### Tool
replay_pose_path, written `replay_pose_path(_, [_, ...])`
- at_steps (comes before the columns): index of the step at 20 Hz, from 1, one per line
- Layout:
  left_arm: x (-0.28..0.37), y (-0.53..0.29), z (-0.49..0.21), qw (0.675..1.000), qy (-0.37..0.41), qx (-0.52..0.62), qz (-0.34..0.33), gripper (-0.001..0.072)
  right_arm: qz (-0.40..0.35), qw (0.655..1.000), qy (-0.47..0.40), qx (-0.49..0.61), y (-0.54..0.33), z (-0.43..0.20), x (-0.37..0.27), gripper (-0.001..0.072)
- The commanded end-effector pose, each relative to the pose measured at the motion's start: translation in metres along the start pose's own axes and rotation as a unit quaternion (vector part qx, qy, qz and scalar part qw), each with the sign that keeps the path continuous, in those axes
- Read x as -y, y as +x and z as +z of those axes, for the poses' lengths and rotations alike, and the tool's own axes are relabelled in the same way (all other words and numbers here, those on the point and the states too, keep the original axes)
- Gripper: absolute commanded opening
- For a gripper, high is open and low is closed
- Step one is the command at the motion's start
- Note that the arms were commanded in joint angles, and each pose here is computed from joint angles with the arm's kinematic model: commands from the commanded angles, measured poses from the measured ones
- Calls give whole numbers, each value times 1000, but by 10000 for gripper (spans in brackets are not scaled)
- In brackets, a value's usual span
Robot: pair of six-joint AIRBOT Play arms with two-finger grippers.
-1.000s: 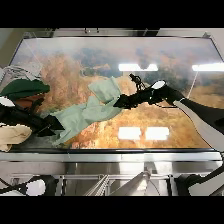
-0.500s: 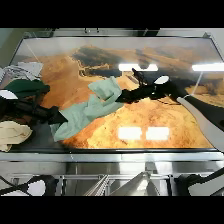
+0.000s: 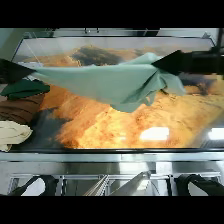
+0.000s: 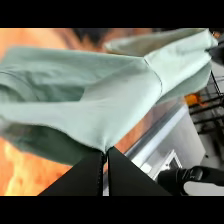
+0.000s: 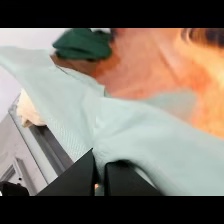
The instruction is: Fold the shirts.
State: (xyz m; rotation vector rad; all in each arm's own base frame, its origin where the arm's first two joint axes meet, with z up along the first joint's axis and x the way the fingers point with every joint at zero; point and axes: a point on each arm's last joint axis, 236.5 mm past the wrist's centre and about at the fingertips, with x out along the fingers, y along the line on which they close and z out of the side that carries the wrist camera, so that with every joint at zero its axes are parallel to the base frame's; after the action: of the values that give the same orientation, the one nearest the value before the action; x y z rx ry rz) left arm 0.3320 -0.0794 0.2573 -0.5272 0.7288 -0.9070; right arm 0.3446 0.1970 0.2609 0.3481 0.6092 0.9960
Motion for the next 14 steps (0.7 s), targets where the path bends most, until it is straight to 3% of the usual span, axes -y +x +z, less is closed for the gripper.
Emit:
replay_pose_path(1, [80,-33,27,992,109,68,-14,26,-33,992,-101,64,-52,18,-68,23])
replay_pose_path(3, [77,-32,26,991,119,60,10,26,-76,991,-95,58,-55,16,-51,23])
replay_pose_path(6, [37,0,15,997,77,-3,4,26,-89,996,-7,4,-24,-15,13,24])
replay_pose_path(11, [-73,96,-62,974,-37,-223,35,25,-91,970,192,-116,39,-141,127,23])
replay_pose_path(14, [-126,142,-96,955,-78,-281,49,41,-101,946,267,-155,63,-196,168,47])
